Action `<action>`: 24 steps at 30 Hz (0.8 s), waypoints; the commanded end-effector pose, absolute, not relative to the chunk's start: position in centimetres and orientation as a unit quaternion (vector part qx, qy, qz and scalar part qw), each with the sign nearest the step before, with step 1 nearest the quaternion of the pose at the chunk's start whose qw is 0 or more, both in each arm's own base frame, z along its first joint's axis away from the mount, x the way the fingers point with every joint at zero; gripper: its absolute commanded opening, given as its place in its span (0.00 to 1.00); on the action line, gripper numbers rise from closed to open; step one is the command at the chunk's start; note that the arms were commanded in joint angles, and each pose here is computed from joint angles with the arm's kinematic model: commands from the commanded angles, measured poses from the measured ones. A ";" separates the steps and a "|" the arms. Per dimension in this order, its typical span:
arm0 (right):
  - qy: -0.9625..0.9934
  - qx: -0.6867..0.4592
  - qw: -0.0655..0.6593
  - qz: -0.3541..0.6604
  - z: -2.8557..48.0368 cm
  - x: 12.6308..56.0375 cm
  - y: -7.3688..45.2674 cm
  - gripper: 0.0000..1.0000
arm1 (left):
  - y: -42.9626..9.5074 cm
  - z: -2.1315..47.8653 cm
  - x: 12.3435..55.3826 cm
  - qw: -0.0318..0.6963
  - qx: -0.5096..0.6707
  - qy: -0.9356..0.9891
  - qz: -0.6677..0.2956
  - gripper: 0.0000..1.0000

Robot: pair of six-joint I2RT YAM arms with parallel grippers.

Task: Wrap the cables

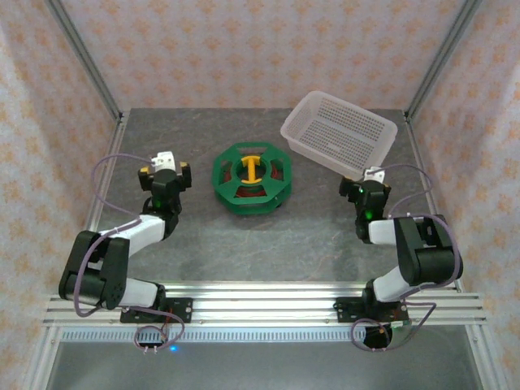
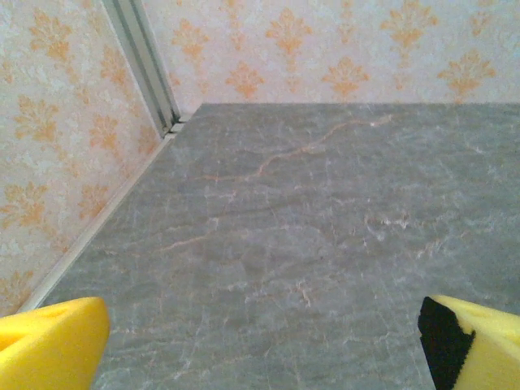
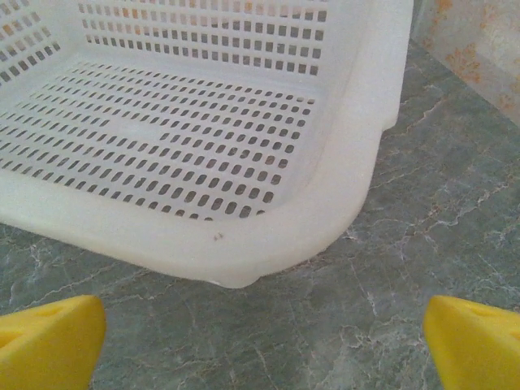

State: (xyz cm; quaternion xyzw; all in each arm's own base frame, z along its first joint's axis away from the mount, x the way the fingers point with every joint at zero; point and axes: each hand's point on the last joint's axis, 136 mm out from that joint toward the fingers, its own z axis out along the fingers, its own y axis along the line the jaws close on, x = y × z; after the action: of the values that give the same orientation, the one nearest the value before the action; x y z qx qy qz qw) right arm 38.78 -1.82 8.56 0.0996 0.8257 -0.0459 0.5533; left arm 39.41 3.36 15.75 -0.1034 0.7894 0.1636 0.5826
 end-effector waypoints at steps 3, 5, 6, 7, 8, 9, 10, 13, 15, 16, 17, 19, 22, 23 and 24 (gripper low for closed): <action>0.825 0.095 0.555 -0.041 9.0 39.3 -1.7 1.00 | 4.1 15.9 37.2 0.592 -0.120 0.781 0.162 1.00; 0.825 0.095 0.555 -0.041 8.9 39.2 -1.7 1.00 | 4.8 14.3 35.9 0.594 -0.138 0.778 0.155 1.00; 0.825 0.095 0.555 -0.041 8.9 39.2 -1.7 1.00 | 5.0 13.3 35.5 0.595 -0.145 0.777 0.145 1.00; 0.826 0.095 0.555 -0.041 8.9 39.2 -1.7 1.00 | 5.1 13.7 35.5 0.620 -0.143 0.758 0.145 1.00; 0.825 0.095 0.555 -0.041 8.9 39.3 -1.7 1.00 | 4.6 13.5 35.3 0.628 -0.127 0.756 0.137 1.00; 0.825 0.095 0.555 -0.041 8.9 39.2 -1.7 1.00 | 4.7 13.5 35.4 0.634 -0.131 0.751 0.133 1.00; 0.826 0.095 0.555 -0.041 8.9 39.2 -1.7 1.00 | 5.3 12.9 35.6 0.628 -0.145 0.752 0.139 1.00; 0.826 0.094 0.555 -0.040 8.9 39.2 -1.6 1.00 | 4.5 11.6 36.7 0.649 -0.118 0.740 0.130 1.00; 0.825 0.096 0.555 -0.041 8.9 39.3 -1.7 1.00 | 4.5 11.4 36.2 0.636 -0.123 0.751 0.128 1.00; 0.825 0.096 0.555 -0.040 8.9 39.3 -1.7 1.00 | 4.7 11.2 36.3 0.621 -0.129 0.762 0.131 1.00; 0.826 0.095 0.554 -0.041 8.9 39.3 -1.7 1.00 | 4.7 11.1 36.8 0.613 -0.126 0.769 0.130 1.00; 0.826 0.095 0.554 -0.040 8.8 39.2 -1.7 1.00 | 4.8 10.8 38.1 0.604 -0.120 0.775 0.141 1.00; 0.826 0.096 0.555 -0.040 8.9 39.3 -1.7 1.00 | 5.4 10.3 38.3 0.574 -0.136 0.794 0.147 1.00; 0.826 0.095 0.554 -0.040 8.9 39.3 -1.7 1.00 | 5.4 10.4 38.2 0.585 -0.134 0.786 0.148 1.00; 0.826 0.096 0.554 -0.040 8.9 39.3 -1.7 1.00 | 5.4 10.4 38.3 0.585 -0.133 0.786 0.149 1.00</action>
State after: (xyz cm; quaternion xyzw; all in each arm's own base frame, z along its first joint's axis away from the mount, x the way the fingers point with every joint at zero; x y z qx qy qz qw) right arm 38.77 -1.56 8.34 0.0949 0.8295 -0.0392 0.5490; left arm 38.65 4.81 11.14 -0.1253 0.7799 0.1391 0.5973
